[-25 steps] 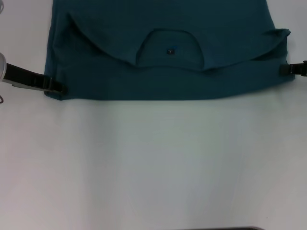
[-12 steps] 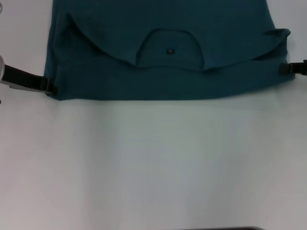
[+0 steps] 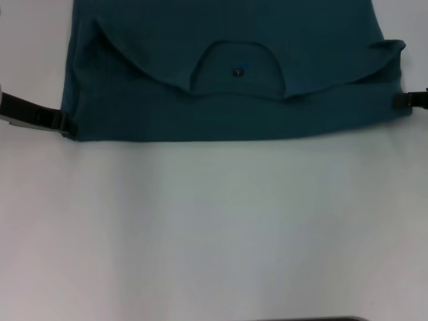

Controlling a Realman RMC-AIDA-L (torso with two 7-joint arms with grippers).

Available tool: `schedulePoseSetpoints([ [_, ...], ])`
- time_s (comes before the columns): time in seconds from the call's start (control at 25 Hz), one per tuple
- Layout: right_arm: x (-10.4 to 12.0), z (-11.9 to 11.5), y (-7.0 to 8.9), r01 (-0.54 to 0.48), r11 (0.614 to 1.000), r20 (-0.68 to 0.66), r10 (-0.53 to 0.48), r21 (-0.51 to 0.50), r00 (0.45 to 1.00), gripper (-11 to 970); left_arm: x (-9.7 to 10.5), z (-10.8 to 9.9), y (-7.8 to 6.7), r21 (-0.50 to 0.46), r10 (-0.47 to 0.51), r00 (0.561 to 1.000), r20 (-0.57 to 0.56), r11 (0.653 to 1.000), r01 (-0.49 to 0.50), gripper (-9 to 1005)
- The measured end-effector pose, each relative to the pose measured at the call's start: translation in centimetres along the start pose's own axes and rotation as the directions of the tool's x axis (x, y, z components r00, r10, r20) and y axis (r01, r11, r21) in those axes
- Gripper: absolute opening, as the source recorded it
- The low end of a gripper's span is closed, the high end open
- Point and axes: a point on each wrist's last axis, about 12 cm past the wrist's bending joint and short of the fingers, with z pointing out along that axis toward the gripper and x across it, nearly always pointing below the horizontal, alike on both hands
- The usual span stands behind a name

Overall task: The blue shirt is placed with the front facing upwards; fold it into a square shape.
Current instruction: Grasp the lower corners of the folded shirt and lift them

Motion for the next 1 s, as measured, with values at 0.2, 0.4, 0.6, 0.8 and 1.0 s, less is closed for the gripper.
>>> schedulePoseSetpoints([
  [0.2,1.0,-0.4,-0.3,-0.019,1.000,-0.013,0.019,-0.007,1.000,36,0.9,-0.7,0.8,0.024,-0.014,1.000,-0.004,1.000,0.014,-1],
  [0.4,2.3,-0.5,-0.1,-0.019,0.999,-0.032,0.018,-0.037,0.999,36,2.3,-1.5,1.6,0.096,-0.024,1.000,0.019,0.995,0.022,-2],
  [0.6,3.8,-0.2,0.6,-0.021,0.995,-0.059,0.015,-0.096,0.998,36,3.7,-2.0,1.9,0.153,-0.019,1.000,0.016,0.988,0.016,-1],
  [0.8,5.5,-0.3,1.2,-0.027,0.989,-0.077,0.016,-0.149,0.997,36,6.5,-2.6,3.0,0.190,-0.036,0.999,0.008,0.981,0.034,-1],
  [1.0,7.0,-1.4,1.1,-0.060,0.981,-0.065,0.049,-0.183,0.997,36,8.5,-3.4,3.6,0.246,-0.049,0.998,0.024,0.968,0.042,-1],
])
